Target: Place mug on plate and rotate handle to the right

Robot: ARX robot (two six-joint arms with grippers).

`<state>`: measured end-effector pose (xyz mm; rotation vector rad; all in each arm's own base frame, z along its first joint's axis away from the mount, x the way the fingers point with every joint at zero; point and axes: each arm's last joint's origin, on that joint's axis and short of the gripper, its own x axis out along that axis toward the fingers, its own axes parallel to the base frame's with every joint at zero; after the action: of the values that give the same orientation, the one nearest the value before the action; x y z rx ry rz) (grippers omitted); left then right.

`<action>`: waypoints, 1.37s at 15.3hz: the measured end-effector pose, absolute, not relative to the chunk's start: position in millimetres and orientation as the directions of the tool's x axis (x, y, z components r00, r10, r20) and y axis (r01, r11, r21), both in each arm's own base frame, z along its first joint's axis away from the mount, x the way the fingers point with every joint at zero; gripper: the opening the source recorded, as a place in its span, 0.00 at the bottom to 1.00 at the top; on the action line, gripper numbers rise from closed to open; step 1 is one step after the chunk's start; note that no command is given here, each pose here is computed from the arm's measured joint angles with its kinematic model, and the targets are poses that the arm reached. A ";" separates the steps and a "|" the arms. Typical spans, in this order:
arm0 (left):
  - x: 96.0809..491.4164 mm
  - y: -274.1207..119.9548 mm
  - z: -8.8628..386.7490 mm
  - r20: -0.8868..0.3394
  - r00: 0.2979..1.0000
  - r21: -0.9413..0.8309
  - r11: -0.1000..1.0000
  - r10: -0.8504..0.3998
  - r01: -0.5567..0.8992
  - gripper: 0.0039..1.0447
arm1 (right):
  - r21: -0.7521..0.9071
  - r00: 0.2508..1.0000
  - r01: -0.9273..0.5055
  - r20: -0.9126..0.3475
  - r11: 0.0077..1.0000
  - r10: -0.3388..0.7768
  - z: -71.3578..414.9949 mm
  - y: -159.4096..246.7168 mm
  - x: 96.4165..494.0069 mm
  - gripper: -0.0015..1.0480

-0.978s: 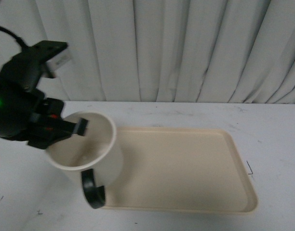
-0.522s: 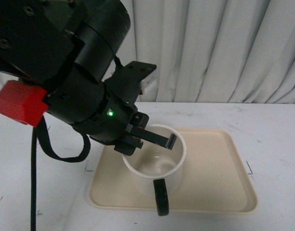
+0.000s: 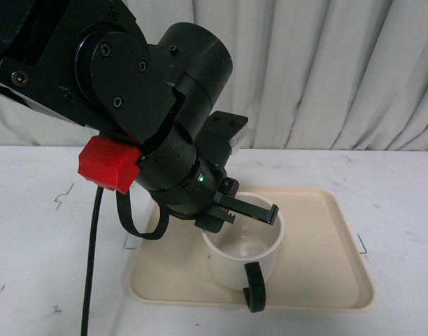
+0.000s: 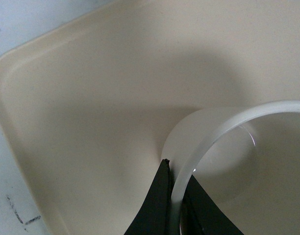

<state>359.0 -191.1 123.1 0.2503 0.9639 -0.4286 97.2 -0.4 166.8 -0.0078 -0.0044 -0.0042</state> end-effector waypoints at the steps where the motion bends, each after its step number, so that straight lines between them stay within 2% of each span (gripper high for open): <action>1: 360.2 -191.6 124.6 -0.831 0.504 0.025 0.889 -0.235 0.456 0.02 | -0.008 1.000 0.004 0.004 1.000 -0.004 166.8 -0.4 97.2 0.94; 3: 359.2 -192.0 124.1 -0.836 0.499 0.028 0.892 -0.226 0.451 0.03 | -0.008 1.000 0.004 0.004 1.000 -0.004 166.8 -0.4 97.2 0.94; 5: 357.9 -192.4 124.1 -0.840 0.484 0.009 0.885 -0.245 0.465 0.23 | -0.008 1.000 0.004 0.004 1.000 -0.004 166.8 -0.4 97.2 0.94; 9: 349.0 -184.5 146.5 -0.811 0.502 -0.028 0.876 -0.302 0.481 0.51 | -0.008 1.000 0.005 0.004 1.000 -0.005 166.8 -0.5 97.2 0.94; 10: 346.5 -178.6 163.2 -0.780 0.527 -0.049 0.872 -0.338 0.487 0.60 | -0.008 1.000 0.004 0.004 1.000 -0.004 166.8 -0.4 97.2 0.94; 12: 340.7 -156.4 201.4 -0.647 0.652 -0.048 0.875 -0.396 0.482 0.77 | -0.008 1.000 0.005 0.004 1.000 -0.005 166.8 -0.5 97.2 0.94; 13: 332.7 -136.7 236.1 -0.522 0.747 -0.024 0.883 -0.412 0.469 0.95 | -0.008 1.000 0.004 0.004 1.000 -0.004 166.8 -0.4 97.2 0.94; 14: 333.5 -136.8 241.0 -0.493 0.768 -0.013 0.886 -0.409 0.463 0.93 | -0.008 1.000 0.004 0.005 1.000 -0.004 166.9 -0.4 97.2 0.94; 15: 331.5 -139.0 226.2 -0.327 0.897 0.050 0.943 -0.297 0.330 0.84 | -0.008 1.000 0.003 0.004 1.000 -0.003 166.8 -0.4 97.2 0.94; 16: 316.2 -127.5 202.0 -0.250 0.954 0.078 0.978 -0.167 0.192 0.73 | -0.008 1.000 0.004 0.002 1.000 -0.004 166.7 -0.4 97.2 0.94; 17: 295.2 -104.7 184.9 -0.184 0.982 0.077 0.995 -0.053 0.068 0.61 | -0.008 1.000 0.005 0.005 1.000 -0.005 166.9 -0.5 97.2 0.94; 19: 267.7 -66.0 207.3 0.032 0.999 -0.005 0.999 0.033 -0.032 0.39 | -0.008 1.000 0.004 0.005 1.000 -0.004 166.9 -0.4 97.2 0.94; 20: 252.0 -56.8 209.2 0.061 0.998 -0.013 1.000 0.023 -0.022 0.26 | -0.008 1.000 0.004 0.004 1.000 -0.004 166.8 -0.4 97.2 0.94; 21: 240.1 -51.1 197.3 0.023 1.000 -0.001 1.000 0.005 -0.005 0.16 | -0.008 1.000 0.004 0.004 1.000 -0.004 166.8 -0.4 97.2 0.94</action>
<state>240.1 -51.1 197.3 -0.0012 -0.0228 0.0046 97.2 -0.4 166.8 -0.0078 -0.0044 -0.0042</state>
